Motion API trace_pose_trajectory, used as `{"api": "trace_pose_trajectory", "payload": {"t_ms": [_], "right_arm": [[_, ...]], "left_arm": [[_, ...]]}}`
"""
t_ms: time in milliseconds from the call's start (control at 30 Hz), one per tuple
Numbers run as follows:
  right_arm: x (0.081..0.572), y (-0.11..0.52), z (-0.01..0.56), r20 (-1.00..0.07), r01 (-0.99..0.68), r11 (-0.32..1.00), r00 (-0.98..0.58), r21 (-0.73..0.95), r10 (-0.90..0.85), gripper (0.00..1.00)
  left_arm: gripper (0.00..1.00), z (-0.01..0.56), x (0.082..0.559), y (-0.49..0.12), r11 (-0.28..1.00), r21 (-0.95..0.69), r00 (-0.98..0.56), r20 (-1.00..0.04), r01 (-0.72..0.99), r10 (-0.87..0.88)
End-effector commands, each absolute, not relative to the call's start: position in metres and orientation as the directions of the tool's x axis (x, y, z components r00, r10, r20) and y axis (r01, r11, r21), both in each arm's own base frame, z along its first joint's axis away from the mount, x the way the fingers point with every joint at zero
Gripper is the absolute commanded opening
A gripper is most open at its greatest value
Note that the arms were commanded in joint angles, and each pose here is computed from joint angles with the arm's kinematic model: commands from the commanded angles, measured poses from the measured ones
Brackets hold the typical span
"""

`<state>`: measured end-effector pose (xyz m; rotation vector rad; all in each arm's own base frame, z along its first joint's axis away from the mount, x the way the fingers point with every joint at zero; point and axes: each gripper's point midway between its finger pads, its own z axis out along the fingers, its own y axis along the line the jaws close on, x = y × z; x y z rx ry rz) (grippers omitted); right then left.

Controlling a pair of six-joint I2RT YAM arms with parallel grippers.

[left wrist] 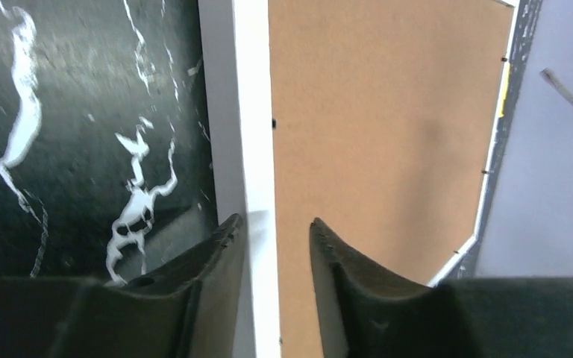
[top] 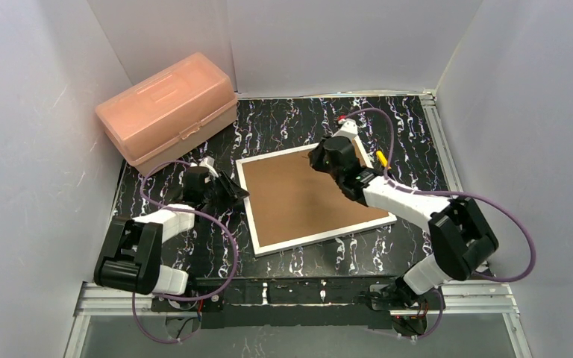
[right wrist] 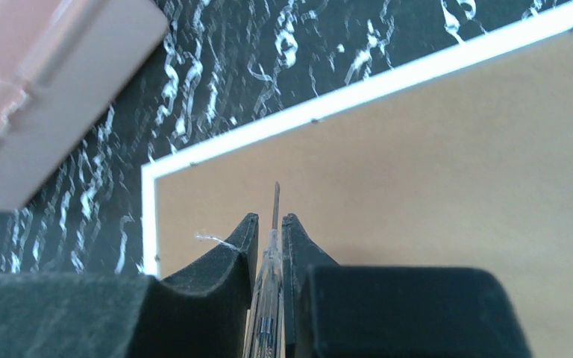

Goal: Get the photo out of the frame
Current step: Release the photo frame item from the photo frame, then place the screwdriver at the center of the board.

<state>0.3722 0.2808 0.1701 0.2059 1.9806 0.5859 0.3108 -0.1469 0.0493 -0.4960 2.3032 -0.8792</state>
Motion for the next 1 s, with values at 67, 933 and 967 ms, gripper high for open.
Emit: {"api": "trace_pose_trajectory", "payload": {"t_ms": [67,933,967], "right_arm": [[0.350,0.241,0.166,-0.803,-0.192,0.893,-0.541,0.406,0.249,0.01],[0.344,0.050,0.169,-0.855,0.483,0.868,-0.396,0.116,0.335,0.01],[0.344,0.044,0.168,-0.851,0.510,0.854,-0.401,0.101,0.340,0.01]], "left_arm": [[0.58,0.054,0.276,-0.154,0.711,-0.696,-0.812,-0.355,-0.101,-0.463],[0.39,0.019,0.279,-0.147,0.840,-0.506,-0.867,-0.311,-0.196,-0.390],[0.36,0.015,0.276,-0.145,0.845,-0.493,-0.871,-0.299,-0.209,-0.390]]}}
